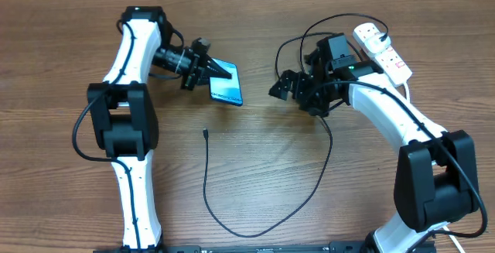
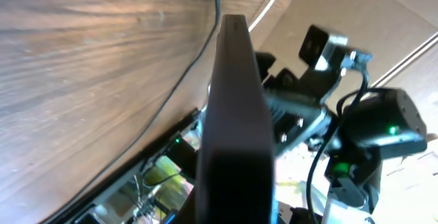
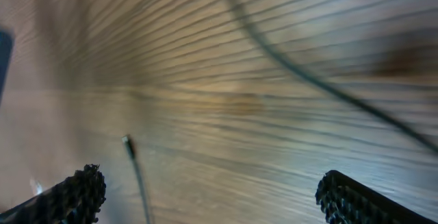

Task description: Plug charger to phone and switch on socket

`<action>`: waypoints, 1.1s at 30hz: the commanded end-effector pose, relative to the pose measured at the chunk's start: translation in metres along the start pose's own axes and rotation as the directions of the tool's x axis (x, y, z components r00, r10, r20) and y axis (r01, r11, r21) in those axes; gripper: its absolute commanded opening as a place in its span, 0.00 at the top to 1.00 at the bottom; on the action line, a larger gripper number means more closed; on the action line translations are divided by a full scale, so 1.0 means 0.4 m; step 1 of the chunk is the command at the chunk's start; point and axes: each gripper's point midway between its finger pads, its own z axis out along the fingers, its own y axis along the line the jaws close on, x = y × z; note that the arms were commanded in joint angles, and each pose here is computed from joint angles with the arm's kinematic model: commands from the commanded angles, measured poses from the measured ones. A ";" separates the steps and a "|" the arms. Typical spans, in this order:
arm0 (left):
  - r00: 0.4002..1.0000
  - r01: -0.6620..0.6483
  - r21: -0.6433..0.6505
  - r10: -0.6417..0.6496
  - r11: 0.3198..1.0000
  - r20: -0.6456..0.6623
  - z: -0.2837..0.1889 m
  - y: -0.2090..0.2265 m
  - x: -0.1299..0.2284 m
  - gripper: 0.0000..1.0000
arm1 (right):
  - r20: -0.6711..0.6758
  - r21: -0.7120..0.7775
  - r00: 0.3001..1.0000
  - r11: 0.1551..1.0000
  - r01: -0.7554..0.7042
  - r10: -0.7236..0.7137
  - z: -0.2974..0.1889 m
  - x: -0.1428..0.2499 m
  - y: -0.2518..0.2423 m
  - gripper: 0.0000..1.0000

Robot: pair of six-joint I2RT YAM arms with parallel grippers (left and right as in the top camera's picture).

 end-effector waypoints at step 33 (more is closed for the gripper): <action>0.980 -0.107 -0.108 0.123 0.988 0.155 -0.052 -0.255 0.366 0.96 | 0.166 0.193 0.941 0.926 -0.324 0.295 -0.258 -0.118 -0.334 0.00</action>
